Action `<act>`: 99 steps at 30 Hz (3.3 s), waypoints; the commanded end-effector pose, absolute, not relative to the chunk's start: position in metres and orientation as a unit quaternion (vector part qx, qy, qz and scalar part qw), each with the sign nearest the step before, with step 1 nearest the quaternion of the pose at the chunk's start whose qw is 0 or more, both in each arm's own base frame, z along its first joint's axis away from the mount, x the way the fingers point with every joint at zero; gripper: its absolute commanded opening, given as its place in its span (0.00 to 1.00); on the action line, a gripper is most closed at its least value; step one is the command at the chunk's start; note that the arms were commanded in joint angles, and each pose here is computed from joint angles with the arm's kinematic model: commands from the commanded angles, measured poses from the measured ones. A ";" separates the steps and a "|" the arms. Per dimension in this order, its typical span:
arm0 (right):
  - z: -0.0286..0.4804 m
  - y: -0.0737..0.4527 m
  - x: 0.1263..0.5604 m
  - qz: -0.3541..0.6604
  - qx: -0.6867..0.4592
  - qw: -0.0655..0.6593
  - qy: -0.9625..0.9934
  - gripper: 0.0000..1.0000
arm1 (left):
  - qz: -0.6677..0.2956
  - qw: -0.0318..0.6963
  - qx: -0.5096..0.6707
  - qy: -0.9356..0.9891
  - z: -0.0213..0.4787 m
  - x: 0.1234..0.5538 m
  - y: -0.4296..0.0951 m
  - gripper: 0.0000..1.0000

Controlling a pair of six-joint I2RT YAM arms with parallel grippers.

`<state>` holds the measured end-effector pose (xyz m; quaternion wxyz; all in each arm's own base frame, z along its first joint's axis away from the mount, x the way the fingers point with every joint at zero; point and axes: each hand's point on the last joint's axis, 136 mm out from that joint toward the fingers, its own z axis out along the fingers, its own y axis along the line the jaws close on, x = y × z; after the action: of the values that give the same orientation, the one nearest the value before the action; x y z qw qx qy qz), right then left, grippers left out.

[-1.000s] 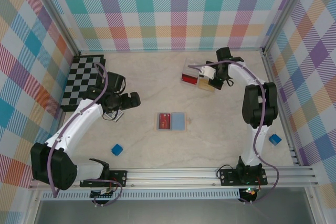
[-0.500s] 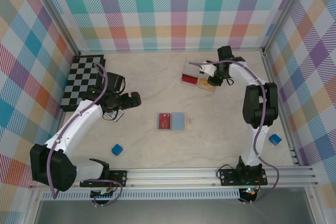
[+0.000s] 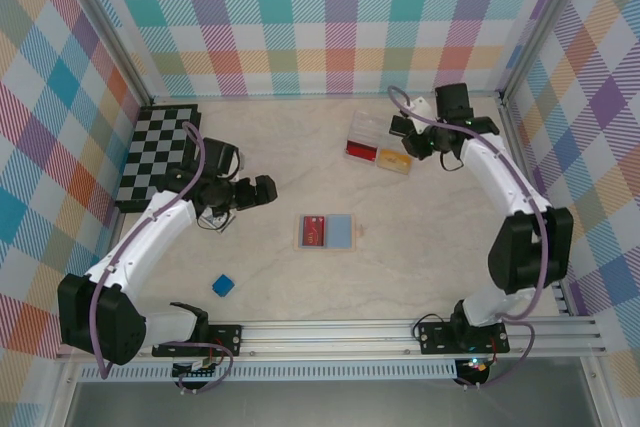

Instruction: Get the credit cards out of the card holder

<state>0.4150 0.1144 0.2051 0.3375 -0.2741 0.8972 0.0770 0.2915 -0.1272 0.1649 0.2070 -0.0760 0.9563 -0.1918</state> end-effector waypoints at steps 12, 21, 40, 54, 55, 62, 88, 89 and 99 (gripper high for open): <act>0.203 0.229 0.289 0.328 -0.062 0.198 0.922 0.34 | -0.313 0.145 -0.092 0.934 0.136 0.279 -0.190 0.93; 0.131 0.301 0.272 0.342 -0.002 0.098 0.934 0.44 | -0.297 0.101 -0.107 0.944 0.094 0.276 -0.226 0.84; 0.047 0.323 0.275 0.302 0.041 0.007 0.952 0.21 | -0.282 0.052 -0.129 0.949 0.051 0.284 -0.241 0.36; 0.036 0.328 0.273 0.303 0.029 -0.010 0.952 0.17 | -0.270 0.029 -0.136 0.953 0.031 0.287 -0.245 0.24; 0.036 0.328 0.273 0.303 0.027 -0.012 0.953 0.17 | -0.266 0.028 -0.137 0.954 0.029 0.286 -0.244 0.24; 0.030 0.328 0.272 0.297 0.023 -0.019 0.954 0.18 | -0.240 0.019 -0.143 0.960 0.017 0.277 -0.233 0.21; 0.026 0.333 0.268 0.310 0.004 -0.032 0.950 0.15 | -0.215 0.006 -0.146 0.966 0.004 0.266 -0.222 0.09; 0.026 0.334 0.267 0.311 0.004 -0.034 0.950 0.15 | -0.215 0.005 -0.146 0.966 0.003 0.265 -0.222 0.09; 0.033 0.336 0.267 0.323 -0.004 -0.028 0.946 0.08 | -0.210 0.004 -0.146 0.967 0.004 0.264 -0.220 0.11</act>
<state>0.2678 0.3231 0.0246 -0.0281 0.0164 0.9543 0.2971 0.2826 -0.2331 0.0238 0.0312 -0.1426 0.9571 -0.2504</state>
